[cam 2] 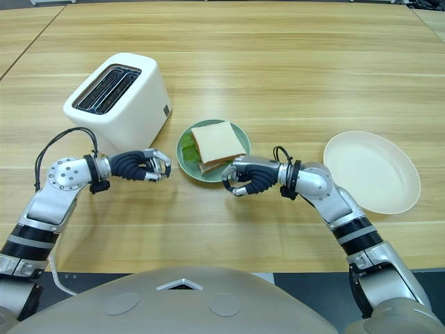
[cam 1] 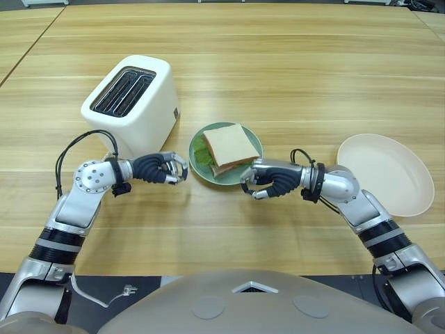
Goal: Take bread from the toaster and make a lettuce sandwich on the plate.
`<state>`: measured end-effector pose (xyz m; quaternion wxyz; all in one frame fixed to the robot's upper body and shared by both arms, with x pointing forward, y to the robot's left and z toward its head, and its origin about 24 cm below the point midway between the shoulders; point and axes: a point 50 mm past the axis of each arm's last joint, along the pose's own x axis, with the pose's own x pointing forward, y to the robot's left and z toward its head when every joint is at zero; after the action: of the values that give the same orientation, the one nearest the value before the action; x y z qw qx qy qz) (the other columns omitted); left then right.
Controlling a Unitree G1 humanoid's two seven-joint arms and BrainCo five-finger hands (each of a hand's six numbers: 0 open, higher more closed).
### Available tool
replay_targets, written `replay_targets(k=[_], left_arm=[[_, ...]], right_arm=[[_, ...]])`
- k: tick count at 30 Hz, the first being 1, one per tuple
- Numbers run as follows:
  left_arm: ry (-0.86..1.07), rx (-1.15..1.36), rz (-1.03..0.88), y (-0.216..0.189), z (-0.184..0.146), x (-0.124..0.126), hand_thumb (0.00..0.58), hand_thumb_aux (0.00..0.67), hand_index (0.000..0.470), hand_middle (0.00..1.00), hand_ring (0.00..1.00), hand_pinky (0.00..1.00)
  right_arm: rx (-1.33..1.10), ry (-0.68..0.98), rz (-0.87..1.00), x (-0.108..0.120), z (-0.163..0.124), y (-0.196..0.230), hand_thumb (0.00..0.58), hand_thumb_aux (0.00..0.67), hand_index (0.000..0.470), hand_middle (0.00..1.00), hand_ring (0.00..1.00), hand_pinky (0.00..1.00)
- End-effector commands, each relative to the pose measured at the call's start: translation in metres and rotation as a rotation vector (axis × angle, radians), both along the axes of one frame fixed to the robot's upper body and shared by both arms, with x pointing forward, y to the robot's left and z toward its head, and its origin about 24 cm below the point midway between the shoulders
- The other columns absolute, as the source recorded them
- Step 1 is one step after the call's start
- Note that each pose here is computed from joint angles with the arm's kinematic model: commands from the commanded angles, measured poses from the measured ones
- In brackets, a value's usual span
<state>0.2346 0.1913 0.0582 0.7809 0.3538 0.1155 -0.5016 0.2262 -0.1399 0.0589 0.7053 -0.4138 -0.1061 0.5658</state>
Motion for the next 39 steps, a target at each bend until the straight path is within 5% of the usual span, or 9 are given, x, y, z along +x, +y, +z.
replay_targets(k=[1,21,22,23,24,25,26,31,39], left_arm=[[0.08,0.123,-0.028,-0.005,-0.029,-0.006,0.58,0.67,0.47,1.0,1.0,1.0],[-0.109,-0.109,0.269,-0.052,-0.063,0.053,0.58,0.67,0.47,1.0,1.0,1.0],[-0.152,-0.169,0.271,-0.05,-0.053,0.053,0.573,0.599,0.42,0.36,0.36,0.36],[-0.209,-0.246,0.271,-0.048,-0.041,0.051,0.46,0.365,0.256,0.0,0.0,0.0],[-0.283,-0.334,0.277,-0.045,-0.027,0.048,0.0,0.0,0.0,0.0,0.0,0.0],[-0.364,-0.433,0.295,-0.043,-0.012,0.043,0.0,0.0,0.0,0.0,0.0,0.0],[-0.452,-0.513,0.328,-0.038,0.001,0.037,0.0,0.0,0.0,0.0,0.0,0.0],[-0.726,-0.676,0.512,-0.025,0.027,0.003,0.0,0.0,0.0,0.0,0.0,0.0],[-0.918,-0.674,0.625,-0.024,0.044,-0.017,0.0,0.0,0.0,0.0,0.0,0.0]], right_arm=[[-0.103,0.009,0.009,-0.001,-0.016,0.005,0.58,0.67,0.47,1.0,1.0,1.0],[-0.092,-0.318,-0.304,0.054,-0.015,0.003,0.58,0.67,0.47,1.0,1.0,1.0],[-0.026,-0.323,-0.301,0.053,-0.007,0.006,0.58,0.67,0.47,1.0,1.0,1.0],[0.068,-0.325,-0.298,0.051,0.005,0.009,0.564,0.56,0.393,1.0,1.0,1.0],[0.177,-0.327,-0.299,0.049,0.018,0.012,0.468,0.376,0.264,0.56,0.56,0.56],[0.302,-0.333,-0.3,0.046,0.035,0.013,0.436,0.336,0.236,0.36,0.36,0.36],[0.425,-0.339,-0.297,0.043,0.053,0.013,0.0,0.0,0.0,0.0,0.0,0.0],[0.922,-0.44,-0.431,0.033,0.117,-0.006,0.0,0.0,0.0,0.0,0.0,0.0],[1.04,-0.45,-0.833,0.017,0.096,-0.007,0.0,0.0,0.0,0.0,0.0,0.0]])
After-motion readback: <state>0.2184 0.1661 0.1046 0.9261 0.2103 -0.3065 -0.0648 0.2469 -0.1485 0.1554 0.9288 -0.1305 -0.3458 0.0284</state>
